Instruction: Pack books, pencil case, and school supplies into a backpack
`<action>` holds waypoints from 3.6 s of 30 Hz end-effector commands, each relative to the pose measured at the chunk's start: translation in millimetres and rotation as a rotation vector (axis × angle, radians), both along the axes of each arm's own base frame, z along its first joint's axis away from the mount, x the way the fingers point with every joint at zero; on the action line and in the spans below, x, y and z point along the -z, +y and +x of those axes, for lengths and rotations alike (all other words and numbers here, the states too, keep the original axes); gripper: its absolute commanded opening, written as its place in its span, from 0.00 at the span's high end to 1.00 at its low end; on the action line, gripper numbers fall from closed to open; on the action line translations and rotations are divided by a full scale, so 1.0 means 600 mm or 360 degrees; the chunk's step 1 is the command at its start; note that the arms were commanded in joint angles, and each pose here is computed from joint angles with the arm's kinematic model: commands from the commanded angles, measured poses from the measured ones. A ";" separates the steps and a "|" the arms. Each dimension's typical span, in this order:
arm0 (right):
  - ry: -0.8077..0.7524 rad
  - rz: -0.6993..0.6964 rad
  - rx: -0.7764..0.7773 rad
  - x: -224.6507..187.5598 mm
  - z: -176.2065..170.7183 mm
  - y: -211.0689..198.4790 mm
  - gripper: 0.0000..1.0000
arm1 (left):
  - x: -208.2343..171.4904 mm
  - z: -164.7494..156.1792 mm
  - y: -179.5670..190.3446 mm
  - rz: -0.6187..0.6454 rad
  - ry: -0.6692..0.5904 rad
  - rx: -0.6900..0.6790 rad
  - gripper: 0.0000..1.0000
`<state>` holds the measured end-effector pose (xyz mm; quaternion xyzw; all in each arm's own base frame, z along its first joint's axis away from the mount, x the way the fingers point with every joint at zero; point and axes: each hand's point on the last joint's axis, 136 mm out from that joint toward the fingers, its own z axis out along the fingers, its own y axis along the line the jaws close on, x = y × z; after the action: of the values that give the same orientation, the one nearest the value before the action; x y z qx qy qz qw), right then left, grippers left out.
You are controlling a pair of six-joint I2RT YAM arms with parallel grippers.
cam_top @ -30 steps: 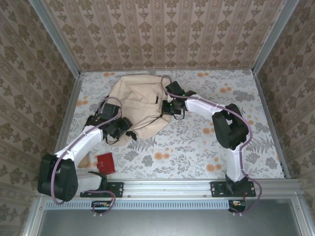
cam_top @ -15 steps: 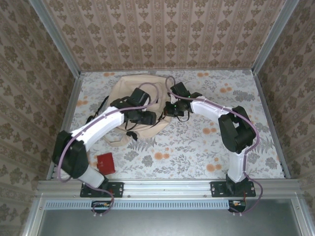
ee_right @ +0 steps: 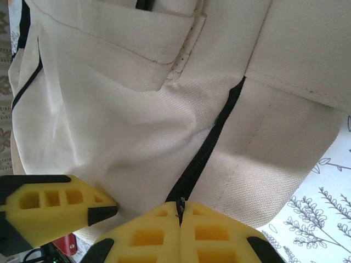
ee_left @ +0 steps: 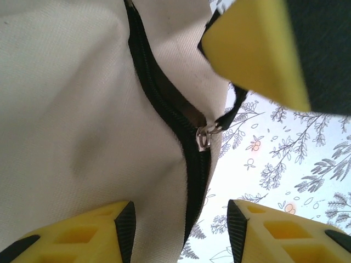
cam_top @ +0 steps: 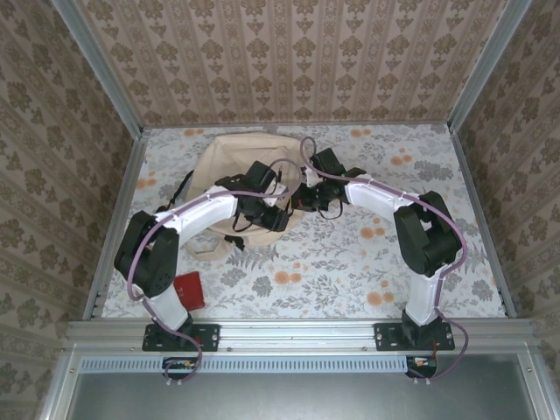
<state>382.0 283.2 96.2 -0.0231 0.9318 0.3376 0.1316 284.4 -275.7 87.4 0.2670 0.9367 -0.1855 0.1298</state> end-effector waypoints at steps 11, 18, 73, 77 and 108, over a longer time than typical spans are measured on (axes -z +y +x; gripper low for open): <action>0.0066 -0.0041 0.0115 0.023 0.016 -0.018 1.00 | 0.088 -0.036 0.047 0.0209 0.0095 -0.0018 0.69; 0.0099 -0.0040 0.0082 0.036 0.009 -0.006 1.00 | 0.113 -0.046 0.057 0.0271 0.0124 -0.0026 0.83; -0.0241 0.0466 -0.0067 -0.120 -0.041 0.033 1.00 | 0.005 -0.002 -0.021 -0.0284 -0.0324 0.0195 0.46; -0.0248 0.0470 -0.0065 -0.129 -0.040 0.033 1.00 | 0.012 0.014 -0.016 -0.0219 -0.0416 0.0197 0.42; -0.0454 -0.0201 0.0413 -0.081 0.135 -0.061 1.00 | 0.080 -0.084 0.013 -0.0130 -0.0181 0.0341 1.00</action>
<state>417.4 271.6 117.5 0.0194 0.9289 0.3064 0.2071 283.8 -287.0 71.2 0.3490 0.8675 -0.2276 0.2716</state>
